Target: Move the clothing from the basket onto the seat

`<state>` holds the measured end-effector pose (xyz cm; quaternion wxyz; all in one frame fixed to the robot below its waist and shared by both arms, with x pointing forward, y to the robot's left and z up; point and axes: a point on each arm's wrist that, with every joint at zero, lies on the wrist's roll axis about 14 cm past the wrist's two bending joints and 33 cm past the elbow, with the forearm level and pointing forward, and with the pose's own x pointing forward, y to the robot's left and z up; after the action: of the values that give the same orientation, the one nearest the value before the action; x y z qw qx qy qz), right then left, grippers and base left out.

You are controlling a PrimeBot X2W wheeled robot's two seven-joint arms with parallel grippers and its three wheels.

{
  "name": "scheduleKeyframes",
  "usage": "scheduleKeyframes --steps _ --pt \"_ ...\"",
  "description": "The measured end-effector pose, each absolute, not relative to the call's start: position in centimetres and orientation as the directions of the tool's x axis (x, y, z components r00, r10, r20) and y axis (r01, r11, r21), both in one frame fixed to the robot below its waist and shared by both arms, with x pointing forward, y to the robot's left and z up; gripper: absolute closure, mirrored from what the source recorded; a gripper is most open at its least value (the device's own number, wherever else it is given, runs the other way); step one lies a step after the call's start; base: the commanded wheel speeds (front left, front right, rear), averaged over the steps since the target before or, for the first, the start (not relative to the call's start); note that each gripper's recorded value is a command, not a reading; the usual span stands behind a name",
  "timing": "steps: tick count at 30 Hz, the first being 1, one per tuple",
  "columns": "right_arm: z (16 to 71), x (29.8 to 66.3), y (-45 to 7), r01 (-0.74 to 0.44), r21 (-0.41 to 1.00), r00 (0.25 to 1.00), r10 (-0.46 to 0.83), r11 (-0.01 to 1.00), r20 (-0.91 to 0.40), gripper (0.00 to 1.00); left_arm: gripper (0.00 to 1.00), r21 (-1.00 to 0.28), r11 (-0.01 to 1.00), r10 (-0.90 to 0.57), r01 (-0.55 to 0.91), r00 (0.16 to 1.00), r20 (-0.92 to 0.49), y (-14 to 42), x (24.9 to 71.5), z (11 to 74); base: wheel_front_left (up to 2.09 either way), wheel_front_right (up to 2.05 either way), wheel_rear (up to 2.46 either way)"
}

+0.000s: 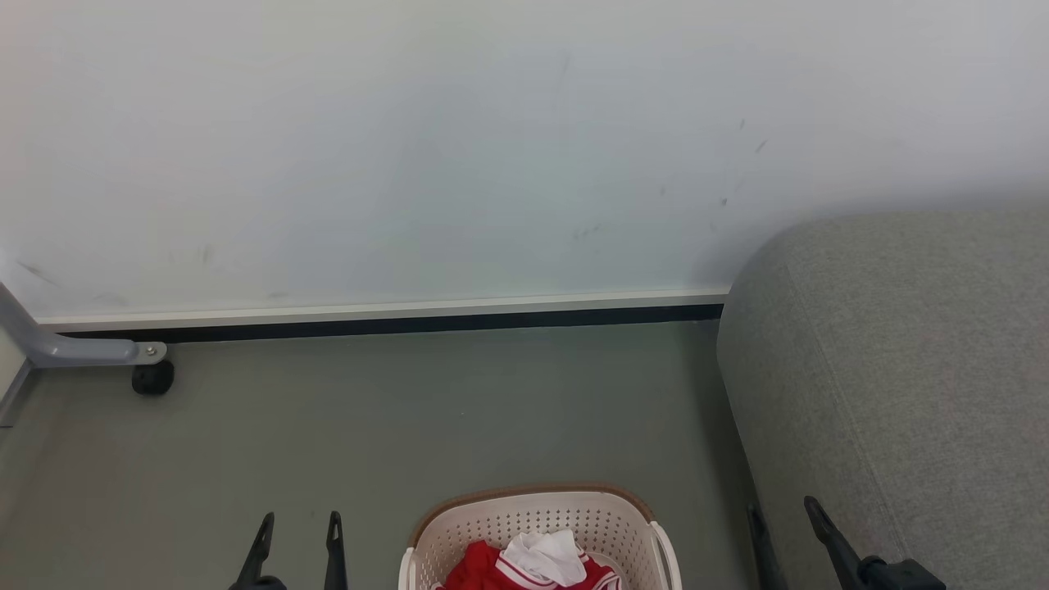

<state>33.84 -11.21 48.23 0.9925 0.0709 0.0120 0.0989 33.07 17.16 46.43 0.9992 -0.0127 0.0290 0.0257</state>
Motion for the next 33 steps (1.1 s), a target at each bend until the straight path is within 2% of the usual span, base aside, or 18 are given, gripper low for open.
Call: scheduleKeyframes --steps 7,17,33 --pt "48.0 34.1 -11.4 -0.187 0.150 0.981 0.192 0.971 -0.016 0.00 0.00 -0.022 1.000 0.016 -0.017 0.997 -0.071 16.2 33.3 46.0 0.00 0.00 0.00" --pt "47.0 35.4 -13.1 -0.145 0.139 0.987 0.153 0.980 -0.048 0.00 0.00 -0.019 0.994 -0.112 0.110 0.984 -0.140 12.6 34.5 43.9 0.00 0.00 0.00" --pt "46.3 39.3 -14.3 -0.130 0.096 0.989 0.136 0.987 -0.053 0.00 0.00 -0.018 0.956 -0.278 0.294 0.881 -0.383 7.8 36.7 36.1 0.00 0.00 0.00"
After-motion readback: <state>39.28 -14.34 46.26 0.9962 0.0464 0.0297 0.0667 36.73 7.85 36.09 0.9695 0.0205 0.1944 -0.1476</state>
